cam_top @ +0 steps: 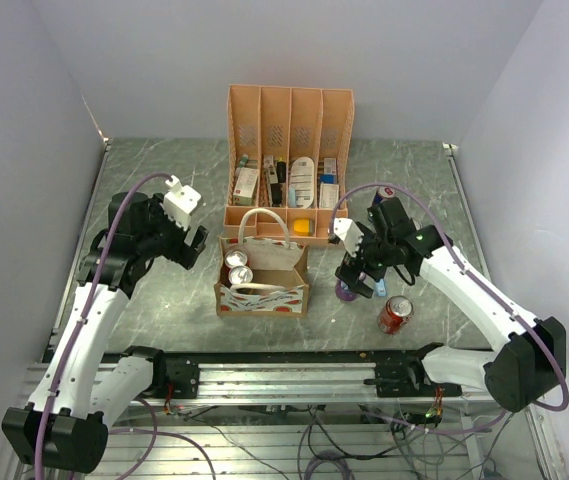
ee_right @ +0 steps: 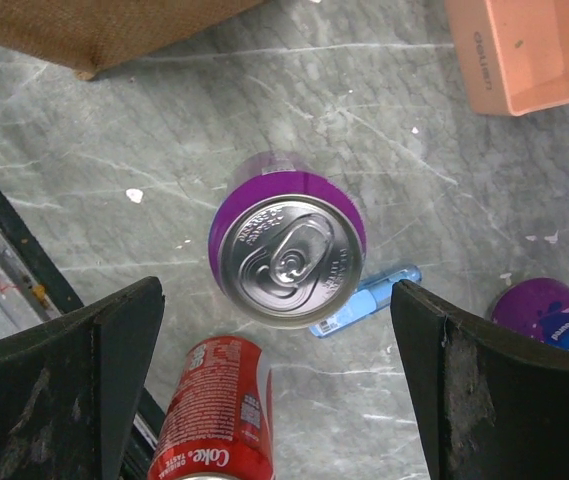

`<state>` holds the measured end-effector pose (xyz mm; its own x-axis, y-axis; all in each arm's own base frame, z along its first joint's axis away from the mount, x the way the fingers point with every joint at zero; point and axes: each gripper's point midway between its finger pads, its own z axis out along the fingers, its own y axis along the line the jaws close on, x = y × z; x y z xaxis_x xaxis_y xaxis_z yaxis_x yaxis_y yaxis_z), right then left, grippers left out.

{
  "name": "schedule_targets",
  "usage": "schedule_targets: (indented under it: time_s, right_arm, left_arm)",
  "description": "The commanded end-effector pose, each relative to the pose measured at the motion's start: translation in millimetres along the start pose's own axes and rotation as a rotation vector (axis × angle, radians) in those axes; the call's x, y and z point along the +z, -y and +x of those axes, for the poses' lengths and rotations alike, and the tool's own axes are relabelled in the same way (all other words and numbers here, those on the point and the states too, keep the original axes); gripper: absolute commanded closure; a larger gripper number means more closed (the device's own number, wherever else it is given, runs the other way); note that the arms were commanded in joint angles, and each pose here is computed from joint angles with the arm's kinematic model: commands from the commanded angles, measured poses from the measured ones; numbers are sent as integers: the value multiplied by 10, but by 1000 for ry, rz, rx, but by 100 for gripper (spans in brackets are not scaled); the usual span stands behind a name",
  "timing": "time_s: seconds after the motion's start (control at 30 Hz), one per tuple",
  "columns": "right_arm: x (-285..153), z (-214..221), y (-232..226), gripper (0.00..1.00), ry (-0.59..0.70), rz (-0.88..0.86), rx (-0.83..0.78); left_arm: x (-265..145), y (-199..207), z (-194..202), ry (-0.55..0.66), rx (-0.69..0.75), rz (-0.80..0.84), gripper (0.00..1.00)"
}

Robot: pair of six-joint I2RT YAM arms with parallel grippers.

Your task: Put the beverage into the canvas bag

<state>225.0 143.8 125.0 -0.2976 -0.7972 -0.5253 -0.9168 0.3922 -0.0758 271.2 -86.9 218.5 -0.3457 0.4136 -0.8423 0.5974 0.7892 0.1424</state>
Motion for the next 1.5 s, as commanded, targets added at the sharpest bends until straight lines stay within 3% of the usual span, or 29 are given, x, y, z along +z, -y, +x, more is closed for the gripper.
schedule_targets:
  time_s: [0.0, 0.57, 0.97, 1.13, 1.47]
  right_arm:
    - [44, -72, 99, 4, 25, 48, -1]
    - [210, 1, 78, 9, 22, 33, 7]
    - [268, -11, 62, 21, 23, 2, -8]
    - [275, -5, 63, 31, 18, -2, -16]
    - [88, -241, 30, 67, 86, -34, -60]
  left_arm:
    - [16, 5, -71, 45, 5, 8, 6]
    - [51, 130, 12, 75, 27, 58, 10]
    - [55, 143, 6, 85, 30, 63, 11]
    - [43, 147, -7, 85, 32, 66, 12]
    - [-8, 136, -21, 87, 39, 52, 12]
